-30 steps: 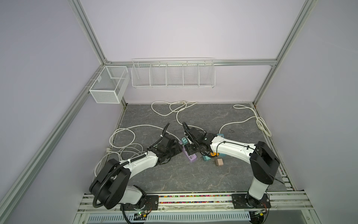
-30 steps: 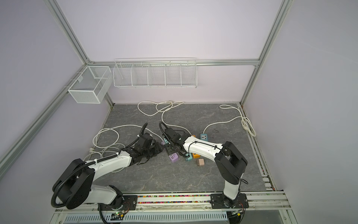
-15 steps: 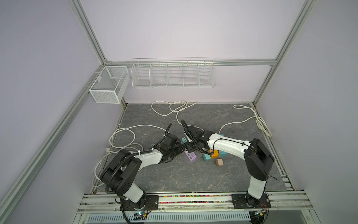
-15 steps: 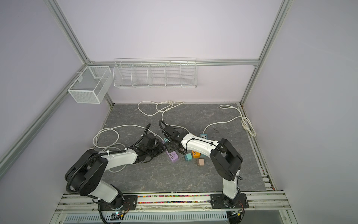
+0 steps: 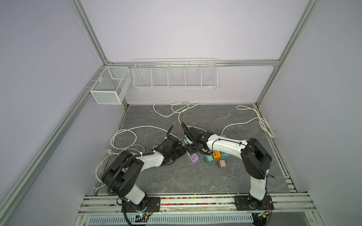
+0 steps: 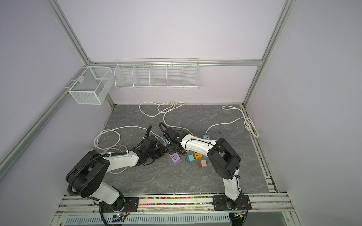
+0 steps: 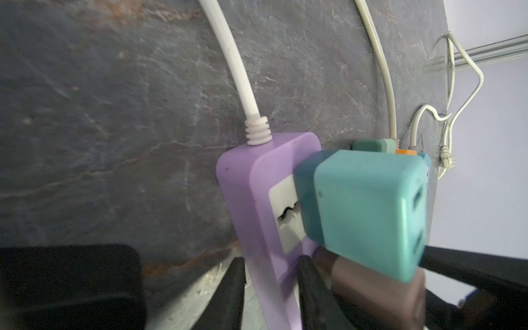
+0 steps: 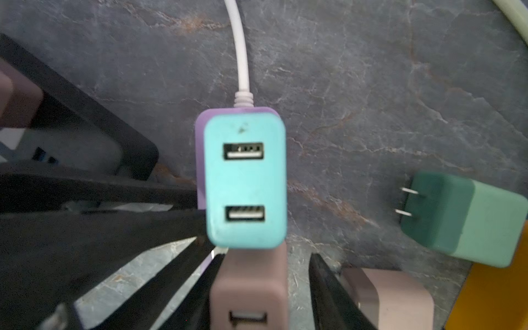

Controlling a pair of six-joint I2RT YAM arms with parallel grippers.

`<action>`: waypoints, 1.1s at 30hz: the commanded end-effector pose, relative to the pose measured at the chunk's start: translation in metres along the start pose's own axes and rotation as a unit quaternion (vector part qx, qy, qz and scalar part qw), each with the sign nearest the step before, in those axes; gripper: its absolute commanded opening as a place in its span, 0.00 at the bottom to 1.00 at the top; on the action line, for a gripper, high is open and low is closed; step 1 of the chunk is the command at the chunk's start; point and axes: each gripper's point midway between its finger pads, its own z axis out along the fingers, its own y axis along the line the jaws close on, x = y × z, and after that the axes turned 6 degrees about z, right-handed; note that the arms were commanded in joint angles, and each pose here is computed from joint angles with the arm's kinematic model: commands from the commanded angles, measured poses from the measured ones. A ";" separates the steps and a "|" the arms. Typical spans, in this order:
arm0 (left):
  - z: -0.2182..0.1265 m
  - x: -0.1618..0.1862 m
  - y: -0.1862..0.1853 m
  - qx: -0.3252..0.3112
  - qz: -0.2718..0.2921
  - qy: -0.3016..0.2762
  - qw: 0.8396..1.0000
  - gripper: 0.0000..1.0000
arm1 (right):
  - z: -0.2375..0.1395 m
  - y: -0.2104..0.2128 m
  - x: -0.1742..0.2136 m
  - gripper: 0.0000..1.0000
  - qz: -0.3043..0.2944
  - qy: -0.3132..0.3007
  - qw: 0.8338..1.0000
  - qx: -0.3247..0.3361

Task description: Pull the plug off the socket

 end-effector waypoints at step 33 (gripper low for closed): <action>0.001 0.035 0.039 -0.059 0.001 0.030 0.998 0.25 | -0.012 0.001 -0.010 0.32 -0.017 -0.009 1.000 -0.006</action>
